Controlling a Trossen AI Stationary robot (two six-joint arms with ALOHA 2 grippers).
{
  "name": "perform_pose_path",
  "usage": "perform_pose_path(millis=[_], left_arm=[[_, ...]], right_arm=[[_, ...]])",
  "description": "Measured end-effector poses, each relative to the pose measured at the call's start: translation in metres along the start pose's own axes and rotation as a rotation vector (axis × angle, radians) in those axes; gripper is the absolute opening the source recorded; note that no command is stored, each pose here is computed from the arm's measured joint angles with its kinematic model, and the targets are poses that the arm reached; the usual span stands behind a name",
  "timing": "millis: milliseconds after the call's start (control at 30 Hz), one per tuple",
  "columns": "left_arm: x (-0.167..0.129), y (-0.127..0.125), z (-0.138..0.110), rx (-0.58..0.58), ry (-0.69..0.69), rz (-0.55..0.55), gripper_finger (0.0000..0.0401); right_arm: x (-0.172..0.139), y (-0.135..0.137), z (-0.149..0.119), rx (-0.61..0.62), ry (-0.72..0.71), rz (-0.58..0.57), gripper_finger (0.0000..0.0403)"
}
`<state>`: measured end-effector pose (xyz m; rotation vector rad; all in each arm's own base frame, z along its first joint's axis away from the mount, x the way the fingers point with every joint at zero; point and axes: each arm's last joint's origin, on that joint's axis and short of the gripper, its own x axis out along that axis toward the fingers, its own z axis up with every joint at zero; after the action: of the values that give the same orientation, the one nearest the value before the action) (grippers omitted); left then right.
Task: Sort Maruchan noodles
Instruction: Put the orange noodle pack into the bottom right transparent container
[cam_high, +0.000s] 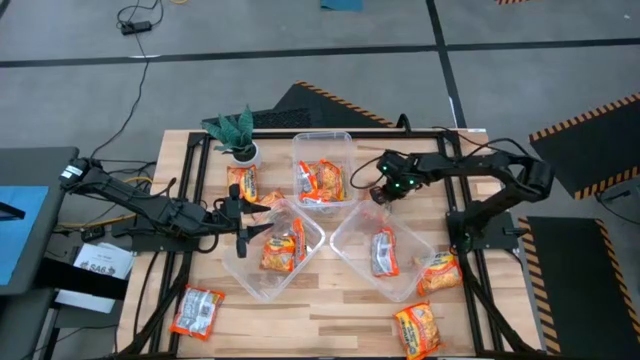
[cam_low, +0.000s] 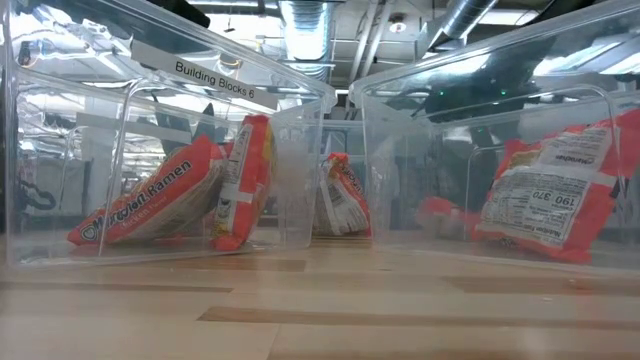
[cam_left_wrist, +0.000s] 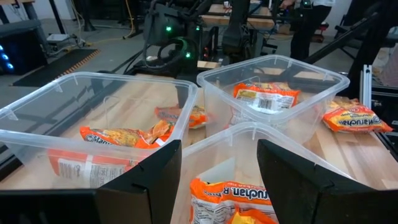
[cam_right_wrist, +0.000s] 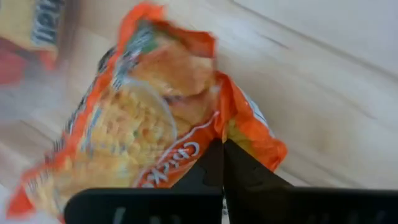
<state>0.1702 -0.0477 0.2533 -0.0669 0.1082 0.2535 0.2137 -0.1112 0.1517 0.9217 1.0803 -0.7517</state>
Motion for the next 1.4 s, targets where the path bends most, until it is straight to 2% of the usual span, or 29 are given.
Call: perform_pose_path(millis=[100, 400, 700, 867, 1033, 1167, 1400], left_arm=[[0.0, 0.0, 0.0, 0.009, 0.0, 0.0, 0.0199], [0.0, 0.0, 0.0, 0.009, -0.001, 0.002, 0.0199], [0.0, 0.0, 0.0, 0.009, -0.001, 0.004, 0.0199], [0.0, 0.0, 0.0, 0.01, -0.002, 0.011, 0.0199], [0.0, 0.001, 0.0, 0.01, -0.005, 0.029, 0.0199], [0.0, 0.001, 0.0, 0.01, -0.004, 0.029, 0.0199], [0.0, 0.001, 0.0, 0.01, -0.004, 0.029, 0.0199]], right_arm=[[-0.009, -0.001, -0.002, -0.011, -0.028, 0.004, 0.0009], [-0.067, -0.001, -0.011, -0.032, -0.256, 0.079, 0.0006], [-0.116, 0.001, -0.033, -0.057, -0.467, 0.226, 0.0006], [-0.141, 0.009, -0.039, -0.097, -0.588, 0.369, 0.0006], [-0.177, 0.025, -0.046, -0.186, -0.701, 0.506, 0.0005], [-0.199, 0.043, -0.057, -0.298, -0.726, 0.606, 0.0005], [-0.204, 0.077, -0.094, -0.517, -0.609, 0.747, 0.0007]])
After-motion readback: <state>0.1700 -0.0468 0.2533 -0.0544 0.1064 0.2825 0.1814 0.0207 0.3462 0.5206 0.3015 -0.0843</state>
